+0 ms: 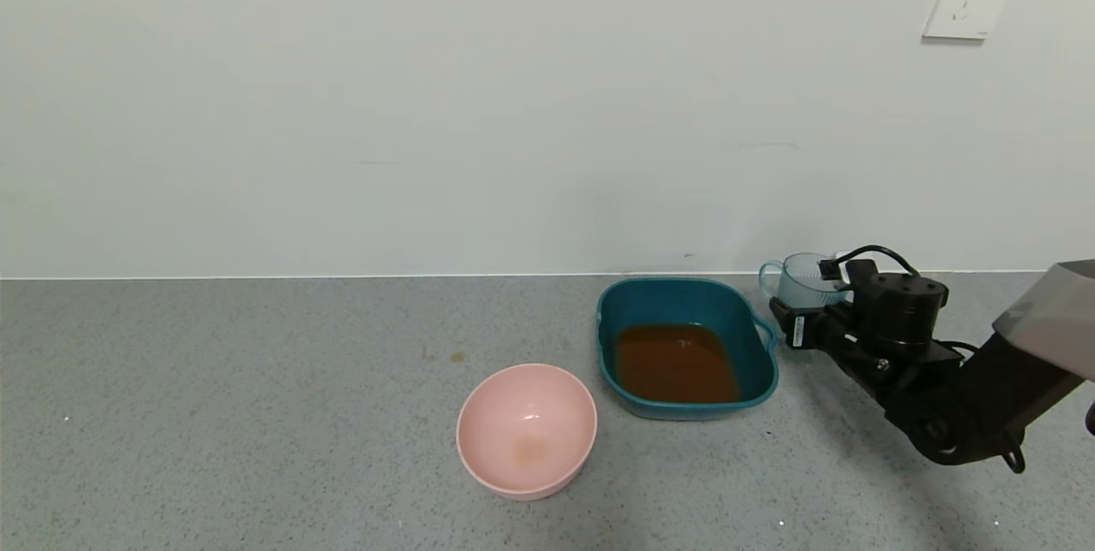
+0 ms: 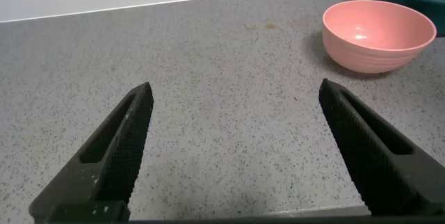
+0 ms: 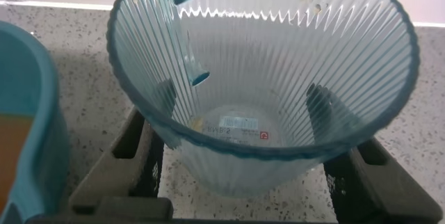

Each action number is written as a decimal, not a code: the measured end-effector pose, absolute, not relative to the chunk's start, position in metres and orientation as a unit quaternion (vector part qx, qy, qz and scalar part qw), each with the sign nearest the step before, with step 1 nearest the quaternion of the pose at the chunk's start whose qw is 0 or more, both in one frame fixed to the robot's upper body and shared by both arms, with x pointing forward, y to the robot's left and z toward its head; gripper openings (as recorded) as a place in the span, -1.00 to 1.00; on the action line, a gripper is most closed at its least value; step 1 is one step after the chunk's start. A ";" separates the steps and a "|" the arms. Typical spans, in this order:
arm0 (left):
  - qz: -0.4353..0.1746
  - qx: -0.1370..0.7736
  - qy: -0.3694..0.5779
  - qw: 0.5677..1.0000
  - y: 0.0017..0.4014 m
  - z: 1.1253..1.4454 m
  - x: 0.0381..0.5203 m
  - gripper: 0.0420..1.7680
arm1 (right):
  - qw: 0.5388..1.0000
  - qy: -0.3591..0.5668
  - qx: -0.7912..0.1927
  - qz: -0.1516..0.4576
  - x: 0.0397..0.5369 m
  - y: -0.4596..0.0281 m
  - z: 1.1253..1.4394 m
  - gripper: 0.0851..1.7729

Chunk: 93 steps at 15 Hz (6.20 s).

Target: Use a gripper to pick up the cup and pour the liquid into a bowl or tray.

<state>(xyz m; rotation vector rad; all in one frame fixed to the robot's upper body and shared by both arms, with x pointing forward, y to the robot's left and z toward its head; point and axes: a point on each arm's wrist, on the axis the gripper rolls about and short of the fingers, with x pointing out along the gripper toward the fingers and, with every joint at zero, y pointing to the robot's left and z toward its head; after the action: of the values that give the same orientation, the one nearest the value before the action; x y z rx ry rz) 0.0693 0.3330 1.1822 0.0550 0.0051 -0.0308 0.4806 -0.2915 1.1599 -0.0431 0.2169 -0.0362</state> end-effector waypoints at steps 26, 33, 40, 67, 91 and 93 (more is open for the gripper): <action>-0.015 0.027 0.003 1.000 0.333 1.182 0.069 0.94 | 0.993 0.115 -0.020 -0.005 0.483 -0.293 1.154 0.87; -0.015 0.028 0.003 1.000 0.333 1.182 0.069 0.94 | 0.994 0.103 -0.013 0.015 0.476 -0.308 1.170 0.90; -0.015 0.028 0.003 0.999 0.333 1.182 0.069 0.94 | 0.994 0.095 -0.005 0.058 0.455 -0.323 1.190 0.91; -0.015 0.027 0.003 1.000 0.333 1.182 0.069 0.94 | 0.978 0.192 0.029 0.082 0.214 -0.357 1.305 0.91; -0.015 0.028 0.003 0.999 0.333 1.182 0.069 0.94 | 0.985 0.075 -0.023 0.157 0.065 -0.329 1.246 0.91; -0.015 0.028 0.003 1.000 0.333 1.182 0.069 0.94 | 0.991 0.048 -0.031 0.121 0.055 -0.331 1.240 0.91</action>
<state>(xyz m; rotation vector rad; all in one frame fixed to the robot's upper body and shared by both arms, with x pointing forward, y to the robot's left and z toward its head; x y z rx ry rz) 0.0693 0.3330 1.1822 0.0550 0.0051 -0.0306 0.0547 -0.3311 1.2399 -0.0628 0.0961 0.2432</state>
